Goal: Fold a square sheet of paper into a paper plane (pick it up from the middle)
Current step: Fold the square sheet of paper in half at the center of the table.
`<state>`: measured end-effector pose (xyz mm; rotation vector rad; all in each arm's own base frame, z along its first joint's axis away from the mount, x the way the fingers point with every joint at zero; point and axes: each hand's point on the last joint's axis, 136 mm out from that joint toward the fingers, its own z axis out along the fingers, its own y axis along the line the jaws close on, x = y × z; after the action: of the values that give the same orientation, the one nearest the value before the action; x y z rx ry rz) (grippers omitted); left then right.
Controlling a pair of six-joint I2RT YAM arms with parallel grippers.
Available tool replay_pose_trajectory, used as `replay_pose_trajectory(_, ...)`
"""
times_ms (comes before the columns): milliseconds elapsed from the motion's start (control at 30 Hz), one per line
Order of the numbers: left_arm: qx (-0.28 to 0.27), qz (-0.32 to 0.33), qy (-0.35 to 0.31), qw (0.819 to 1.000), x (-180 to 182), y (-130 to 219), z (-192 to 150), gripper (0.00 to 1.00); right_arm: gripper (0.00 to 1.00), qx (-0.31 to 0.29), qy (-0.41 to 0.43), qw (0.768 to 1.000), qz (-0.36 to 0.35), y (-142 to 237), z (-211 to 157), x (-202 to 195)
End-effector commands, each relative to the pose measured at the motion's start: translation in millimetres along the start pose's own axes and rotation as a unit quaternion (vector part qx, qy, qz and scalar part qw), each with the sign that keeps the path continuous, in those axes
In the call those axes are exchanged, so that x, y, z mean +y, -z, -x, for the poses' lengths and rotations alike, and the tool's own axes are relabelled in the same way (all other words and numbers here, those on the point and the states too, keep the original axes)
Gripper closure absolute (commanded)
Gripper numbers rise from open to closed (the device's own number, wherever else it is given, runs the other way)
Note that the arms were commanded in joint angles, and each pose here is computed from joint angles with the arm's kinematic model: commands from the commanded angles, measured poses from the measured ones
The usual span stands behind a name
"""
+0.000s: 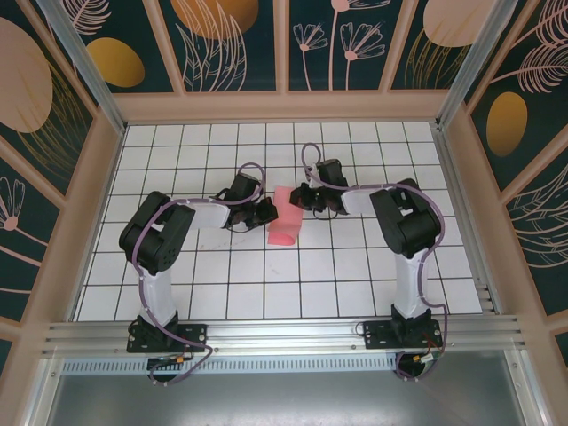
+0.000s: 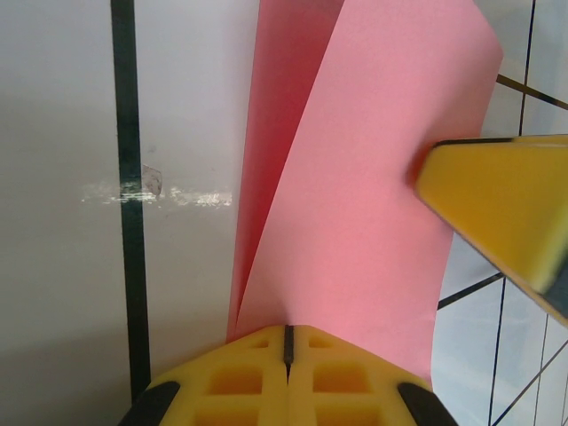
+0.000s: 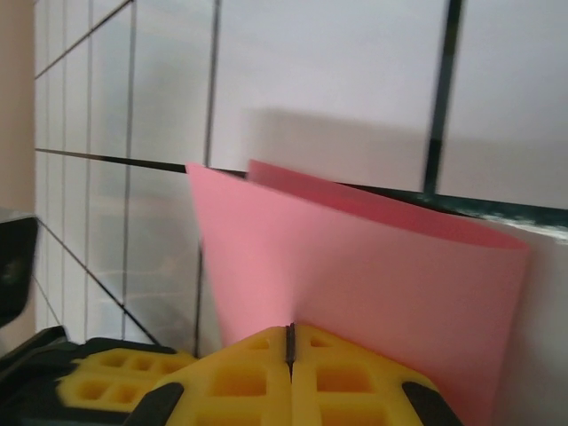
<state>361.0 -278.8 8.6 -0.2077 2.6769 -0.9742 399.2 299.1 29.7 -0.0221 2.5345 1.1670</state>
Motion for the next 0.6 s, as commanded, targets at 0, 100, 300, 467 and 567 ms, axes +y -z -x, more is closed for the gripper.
replay_pose_trajectory(0, 0.086, 0.203, 0.055, 0.974, 120, 0, -69, 1.00, 1.00, -0.014, -0.003, 1.000, -0.006, -2, 14, -9)
replay_pose_trajectory(100, 0.087, 0.204, 0.055, 0.973, 121, 1, -70, 1.00, 1.00, -0.025, -0.017, 0.999, -0.020, -1, 19, -24)
replay_pose_trajectory(300, 0.088, 0.206, 0.057, 0.973, 123, 2, -73, 1.00, 1.00, -0.058, -0.053, 0.995, -0.055, 10, 37, -56)
replay_pose_trajectory(467, 0.087, 0.205, 0.057, 0.973, 122, 2, -72, 1.00, 1.00, -0.085, -0.071, 0.991, -0.078, 19, 59, -65)
replay_pose_trajectory(567, 0.086, 0.204, 0.056, 0.974, 121, 2, -72, 1.00, 1.00, -0.094, -0.063, 0.991, -0.071, 26, 70, -52)
